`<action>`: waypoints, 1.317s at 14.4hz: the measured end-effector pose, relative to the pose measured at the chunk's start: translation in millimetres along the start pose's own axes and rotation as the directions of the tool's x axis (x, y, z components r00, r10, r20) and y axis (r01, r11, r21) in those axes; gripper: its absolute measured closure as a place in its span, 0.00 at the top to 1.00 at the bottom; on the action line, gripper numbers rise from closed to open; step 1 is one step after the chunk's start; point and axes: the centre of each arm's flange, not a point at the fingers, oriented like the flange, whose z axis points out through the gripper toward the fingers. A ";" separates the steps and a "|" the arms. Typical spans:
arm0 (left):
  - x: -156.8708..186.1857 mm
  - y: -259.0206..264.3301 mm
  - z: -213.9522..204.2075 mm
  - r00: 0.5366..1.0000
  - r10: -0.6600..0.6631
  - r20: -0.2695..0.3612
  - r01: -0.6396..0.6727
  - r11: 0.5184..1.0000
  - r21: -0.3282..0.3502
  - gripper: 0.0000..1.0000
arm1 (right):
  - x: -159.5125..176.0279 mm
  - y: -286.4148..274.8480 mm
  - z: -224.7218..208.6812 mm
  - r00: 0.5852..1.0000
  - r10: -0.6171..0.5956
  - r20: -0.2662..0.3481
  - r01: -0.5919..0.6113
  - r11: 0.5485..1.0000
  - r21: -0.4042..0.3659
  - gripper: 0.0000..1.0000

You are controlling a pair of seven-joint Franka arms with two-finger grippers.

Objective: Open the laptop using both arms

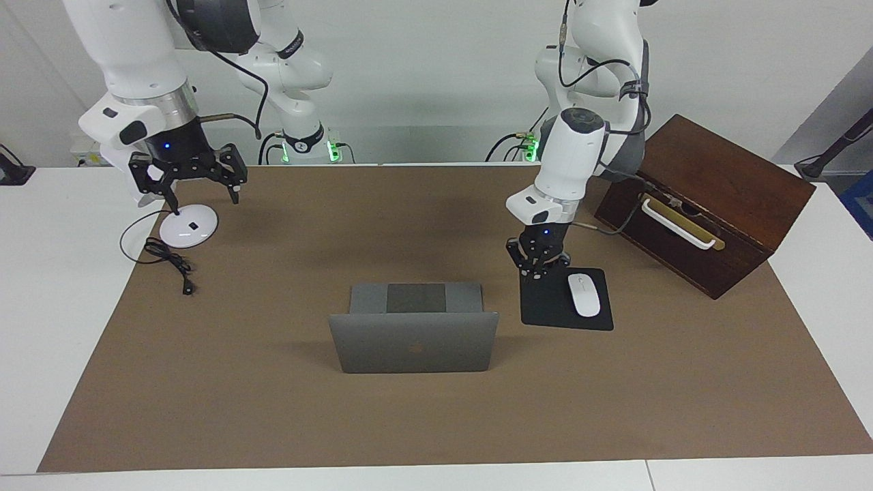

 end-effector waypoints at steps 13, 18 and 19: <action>-36.6 -170.2 -135.1 0.980 -0.134 0.151 0.127 0.990 0.053 0.01 | -10.0 2.6 -9.6 1.000 0.006 -0.011 -0.006 1.000 0.004 1.00; -54.8 -208.4 -164.2 0.965 -0.174 0.194 0.166 0.984 0.059 0.01 | -10.3 2.4 -9.1 0.998 0.061 -0.007 -0.061 0.998 0.005 1.00; -56.1 -211.9 -168.0 0.963 -0.179 0.200 0.171 0.984 0.060 0.07 | -10.4 3.0 -9.1 0.998 0.065 -0.007 -0.065 0.998 0.005 1.00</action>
